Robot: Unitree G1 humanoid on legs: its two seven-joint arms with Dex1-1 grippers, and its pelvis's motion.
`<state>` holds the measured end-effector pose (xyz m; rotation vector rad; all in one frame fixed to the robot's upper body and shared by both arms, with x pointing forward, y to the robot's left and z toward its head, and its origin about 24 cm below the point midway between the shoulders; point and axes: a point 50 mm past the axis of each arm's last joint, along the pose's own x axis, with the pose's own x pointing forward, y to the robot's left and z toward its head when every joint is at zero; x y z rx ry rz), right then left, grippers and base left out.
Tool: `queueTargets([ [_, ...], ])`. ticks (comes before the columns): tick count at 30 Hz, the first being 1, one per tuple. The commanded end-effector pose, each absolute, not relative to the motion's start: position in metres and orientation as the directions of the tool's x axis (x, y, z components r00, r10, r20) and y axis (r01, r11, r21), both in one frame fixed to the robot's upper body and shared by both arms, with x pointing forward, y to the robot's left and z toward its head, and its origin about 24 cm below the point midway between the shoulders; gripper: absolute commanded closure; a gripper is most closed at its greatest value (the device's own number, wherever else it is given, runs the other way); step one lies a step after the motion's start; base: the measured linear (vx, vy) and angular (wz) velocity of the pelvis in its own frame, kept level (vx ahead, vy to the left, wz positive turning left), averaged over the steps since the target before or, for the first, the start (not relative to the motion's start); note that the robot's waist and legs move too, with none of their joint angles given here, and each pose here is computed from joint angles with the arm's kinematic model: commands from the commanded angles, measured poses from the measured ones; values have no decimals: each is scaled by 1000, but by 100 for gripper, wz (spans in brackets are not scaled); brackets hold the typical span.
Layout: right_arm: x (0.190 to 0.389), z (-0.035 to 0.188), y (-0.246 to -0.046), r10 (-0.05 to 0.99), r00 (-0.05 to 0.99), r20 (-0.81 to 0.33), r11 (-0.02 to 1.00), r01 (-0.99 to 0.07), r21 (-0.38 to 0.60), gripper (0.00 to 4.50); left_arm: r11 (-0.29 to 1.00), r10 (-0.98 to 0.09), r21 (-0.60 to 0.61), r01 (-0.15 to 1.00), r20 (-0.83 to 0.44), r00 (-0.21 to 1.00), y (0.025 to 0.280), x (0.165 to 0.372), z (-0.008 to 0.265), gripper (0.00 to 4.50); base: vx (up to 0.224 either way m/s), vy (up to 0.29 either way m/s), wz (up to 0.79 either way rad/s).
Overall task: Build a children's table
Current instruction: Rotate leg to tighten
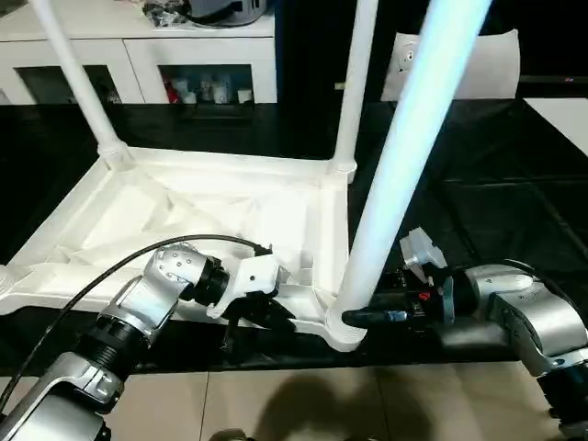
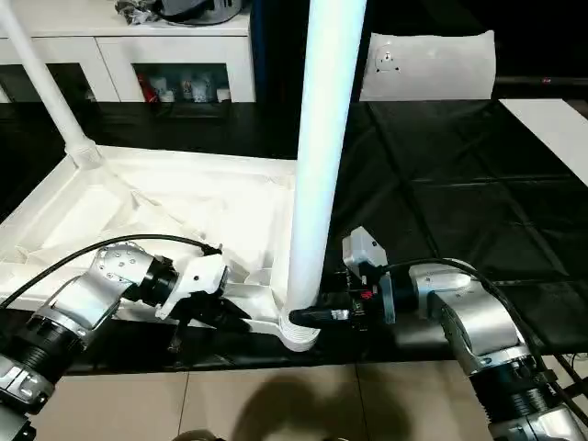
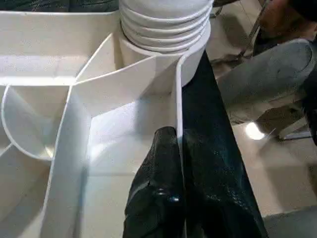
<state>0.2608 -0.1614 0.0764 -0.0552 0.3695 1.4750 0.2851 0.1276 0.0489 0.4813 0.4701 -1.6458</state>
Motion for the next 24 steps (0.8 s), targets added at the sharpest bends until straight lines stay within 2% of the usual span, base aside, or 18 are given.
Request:
queueTargets([
  [1,258,77,-159,966,8,-259,66,-974,217,244,-113,-837,-25,993,-536,-109,125,289,56,450,0,0,0],
  [6,256,75,-154,973,49,-224,102,-967,232,248,-12,-845,-13,1000,-535,-17,121,299,55,450,0,0,0],
  [7,260,74,-148,970,124,-207,168,-963,212,248,52,-844,-4,999,-535,42,117,306,55,450,0,0,0],
  [10,268,69,-142,947,241,-211,280,-943,179,249,133,-851,-5,991,-513,112,110,315,58,450,0,0,0],
  [14,289,62,-122,838,506,-205,539,-826,165,252,308,-826,58,950,-478,298,87,336,65,450,0,0,0],
  [17,297,59,-109,755,622,-209,654,-737,171,253,420,-795,85,903,-445,412,75,346,67,450,0,0,0],
  [18,303,56,-99,689,691,-220,725,-667,173,254,491,-773,81,868,-419,476,66,350,68,450,0,0,0],
  [20,306,55,-95,657,719,-226,754,-634,173,254,518,-762,80,852,-409,502,63,352,69,450,0,0,0],
  [22,315,50,-89,546,796,-261,838,-514,185,254,571,-729,99,815,-395,559,55,355,68,450,0,0,0],
  [23,316,50,-85,551,789,-271,834,-522,176,254,585,-717,110,803,-392,576,54,356,67,450,0,0,0],
  [24,319,53,-82,549,795,-256,835,-531,143,219,584,-715,116,803,-395,577,51,355,65,450,0,0,0],
])
